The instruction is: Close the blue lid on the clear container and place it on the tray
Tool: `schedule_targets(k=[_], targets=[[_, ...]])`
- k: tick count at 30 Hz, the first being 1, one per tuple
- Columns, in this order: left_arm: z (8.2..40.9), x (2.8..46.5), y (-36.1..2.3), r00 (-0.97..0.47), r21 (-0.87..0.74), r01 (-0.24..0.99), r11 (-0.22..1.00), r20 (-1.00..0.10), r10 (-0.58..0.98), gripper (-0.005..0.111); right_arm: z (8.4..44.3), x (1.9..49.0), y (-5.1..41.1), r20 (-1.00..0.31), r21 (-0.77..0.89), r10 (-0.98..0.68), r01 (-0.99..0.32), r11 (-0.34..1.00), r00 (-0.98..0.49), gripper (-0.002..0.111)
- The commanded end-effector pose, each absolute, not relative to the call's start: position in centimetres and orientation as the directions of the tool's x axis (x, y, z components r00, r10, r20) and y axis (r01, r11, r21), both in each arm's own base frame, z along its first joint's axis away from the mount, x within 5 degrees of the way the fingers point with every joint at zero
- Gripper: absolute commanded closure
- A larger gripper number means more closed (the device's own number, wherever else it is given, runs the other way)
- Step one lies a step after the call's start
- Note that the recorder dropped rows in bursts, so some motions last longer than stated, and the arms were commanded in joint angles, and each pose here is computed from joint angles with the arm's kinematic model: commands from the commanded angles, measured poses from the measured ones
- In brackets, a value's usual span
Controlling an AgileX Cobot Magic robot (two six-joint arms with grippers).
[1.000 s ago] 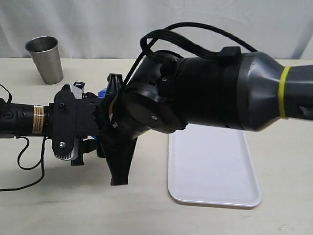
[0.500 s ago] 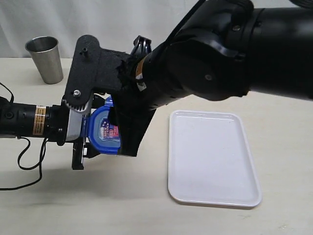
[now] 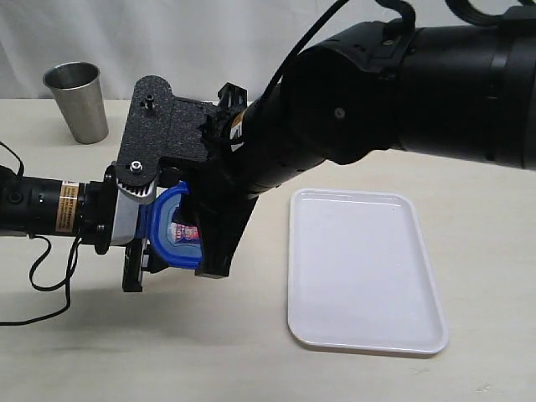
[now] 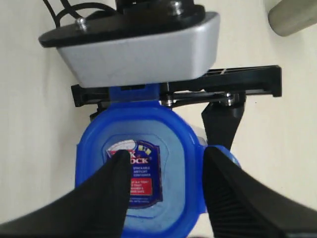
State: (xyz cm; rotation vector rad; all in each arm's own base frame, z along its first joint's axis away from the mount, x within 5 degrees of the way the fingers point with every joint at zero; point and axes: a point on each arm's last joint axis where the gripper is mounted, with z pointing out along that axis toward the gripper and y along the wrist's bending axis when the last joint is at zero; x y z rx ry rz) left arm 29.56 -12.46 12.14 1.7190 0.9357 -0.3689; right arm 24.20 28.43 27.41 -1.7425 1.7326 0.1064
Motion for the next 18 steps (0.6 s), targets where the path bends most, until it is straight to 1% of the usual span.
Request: schedule_targets(k=[1, 6, 11, 14, 18], targets=[[12.9, 29.5, -12.7, 0.632, 0.658, 0.751, -0.062, -0.688, 0.356, 0.107, 26.0, 24.8, 28.4, -0.469, -0.360, -0.879, -0.928, 0.102, 0.086, 0.065], [13.2, 28.9, -12.9, 0.621, 0.629, 0.773, -0.081, -0.724, 0.300, 0.107, 24.2, 25.7, 28.2, -0.433, -0.294, -0.901, -0.946, 0.139, 0.002, 0.065], [13.3, 28.6, -13.0, 0.586, 0.586, 0.805, -0.089, -0.764, 0.269, 0.107, 24.1, 26.1, 28.7, -0.365, -0.159, -0.927, -0.976, 0.148, -0.081, 0.065], [13.3, 28.6, -13.0, 0.570, 0.571, 0.817, -0.085, -0.775, 0.274, 0.107, 23.9, 26.2, 29.2, -0.338, -0.095, -0.937, -0.987, 0.131, -0.092, 0.065], [13.3, 28.5, -13.0, 0.563, 0.563, 0.822, -0.087, -0.781, 0.270, 0.107, 22.2, 26.1, 29.4, -0.283, -0.039, -0.954, -0.992, 0.118, -0.102, 0.065]])
